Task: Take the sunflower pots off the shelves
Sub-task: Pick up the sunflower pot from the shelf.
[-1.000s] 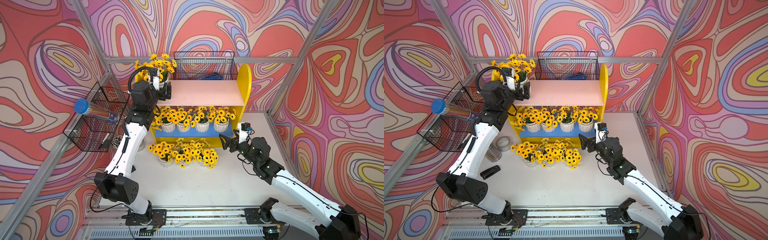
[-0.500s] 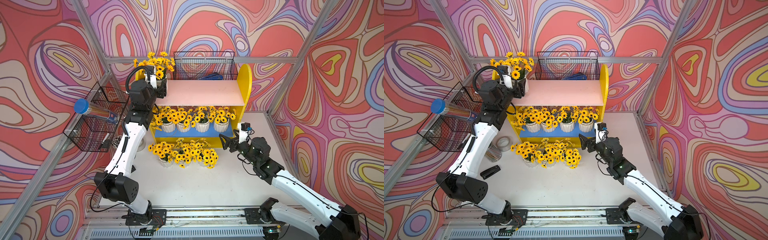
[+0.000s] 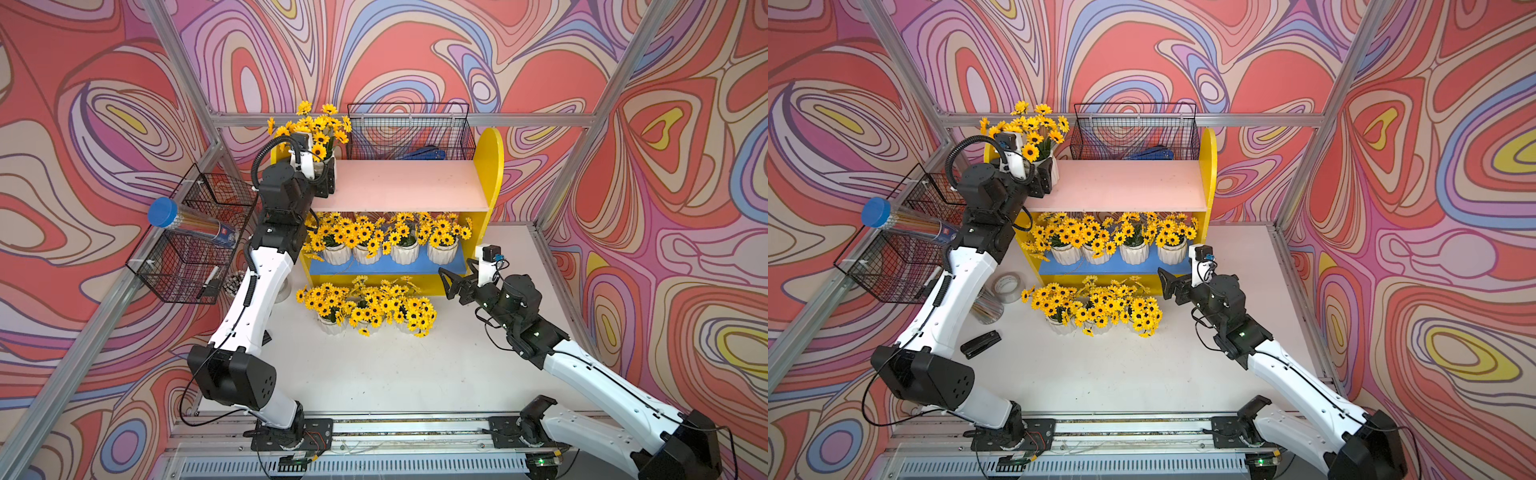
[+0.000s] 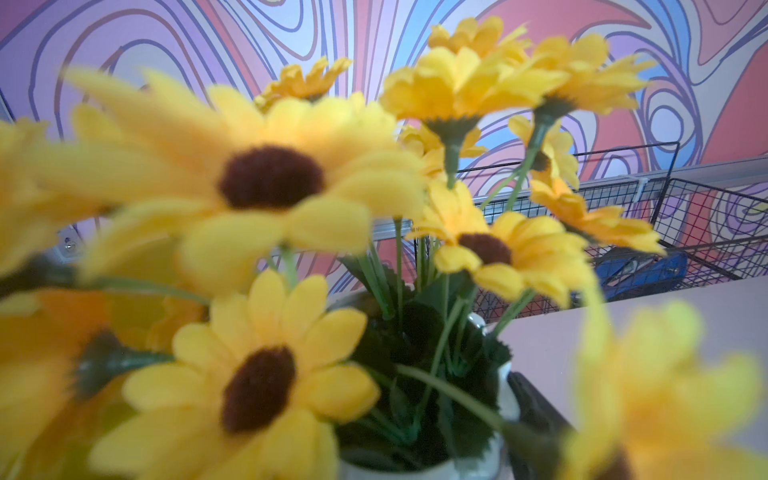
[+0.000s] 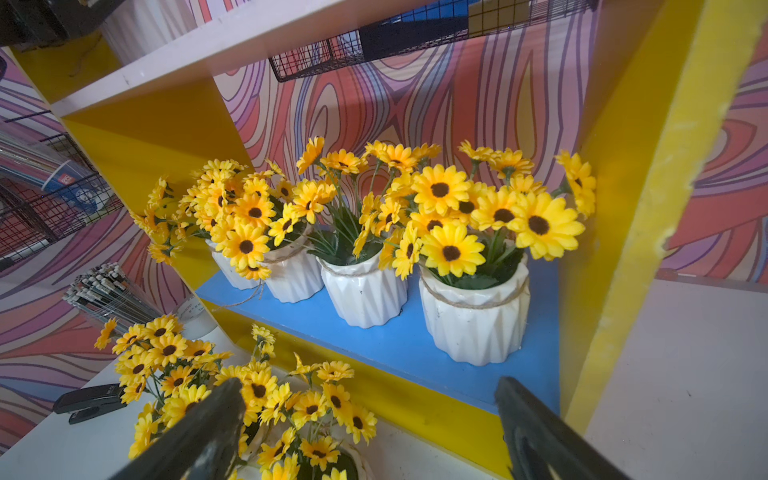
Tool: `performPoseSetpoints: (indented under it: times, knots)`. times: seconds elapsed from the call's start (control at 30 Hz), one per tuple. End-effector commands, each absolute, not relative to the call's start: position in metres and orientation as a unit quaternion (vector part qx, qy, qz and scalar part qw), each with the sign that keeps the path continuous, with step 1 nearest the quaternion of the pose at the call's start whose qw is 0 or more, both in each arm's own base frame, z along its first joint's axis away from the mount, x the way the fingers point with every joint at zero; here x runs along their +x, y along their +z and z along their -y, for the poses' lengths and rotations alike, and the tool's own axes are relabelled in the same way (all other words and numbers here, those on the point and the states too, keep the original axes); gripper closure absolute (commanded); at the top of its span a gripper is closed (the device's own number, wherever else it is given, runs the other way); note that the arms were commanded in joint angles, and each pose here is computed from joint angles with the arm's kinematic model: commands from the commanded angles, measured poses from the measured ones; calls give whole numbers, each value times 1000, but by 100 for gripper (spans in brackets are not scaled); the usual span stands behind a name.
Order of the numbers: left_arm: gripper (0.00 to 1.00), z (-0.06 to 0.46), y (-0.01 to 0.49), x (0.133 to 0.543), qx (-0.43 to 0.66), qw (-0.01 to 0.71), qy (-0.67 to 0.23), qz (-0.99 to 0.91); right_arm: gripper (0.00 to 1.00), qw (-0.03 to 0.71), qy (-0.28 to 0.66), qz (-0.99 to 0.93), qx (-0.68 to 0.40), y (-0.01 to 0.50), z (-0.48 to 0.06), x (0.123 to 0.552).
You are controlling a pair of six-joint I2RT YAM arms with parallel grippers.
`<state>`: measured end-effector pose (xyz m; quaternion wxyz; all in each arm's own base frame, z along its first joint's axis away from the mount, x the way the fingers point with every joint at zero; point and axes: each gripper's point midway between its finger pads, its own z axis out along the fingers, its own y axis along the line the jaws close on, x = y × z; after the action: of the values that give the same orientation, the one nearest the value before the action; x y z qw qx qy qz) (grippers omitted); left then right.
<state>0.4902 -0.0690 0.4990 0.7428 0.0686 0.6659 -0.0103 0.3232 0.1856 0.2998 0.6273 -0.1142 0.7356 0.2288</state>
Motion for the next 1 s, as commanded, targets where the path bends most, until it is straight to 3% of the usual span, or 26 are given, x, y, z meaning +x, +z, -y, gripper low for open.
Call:
performPoseSetpoints:
  times: [0.0, 0.43, 0.97]
  knots:
    - [100, 58, 492, 482, 64, 730, 2, -681, 3, 642, 232, -722, -113, 315, -184, 322]
    - [100, 90, 499, 463, 98, 726, -108, -672, 3, 640, 233, -723, -113, 312, -185, 325]
    - [100, 148, 495, 452, 213, 686, -225, -658, 3, 638, 232, -726, -112, 309, -186, 327]
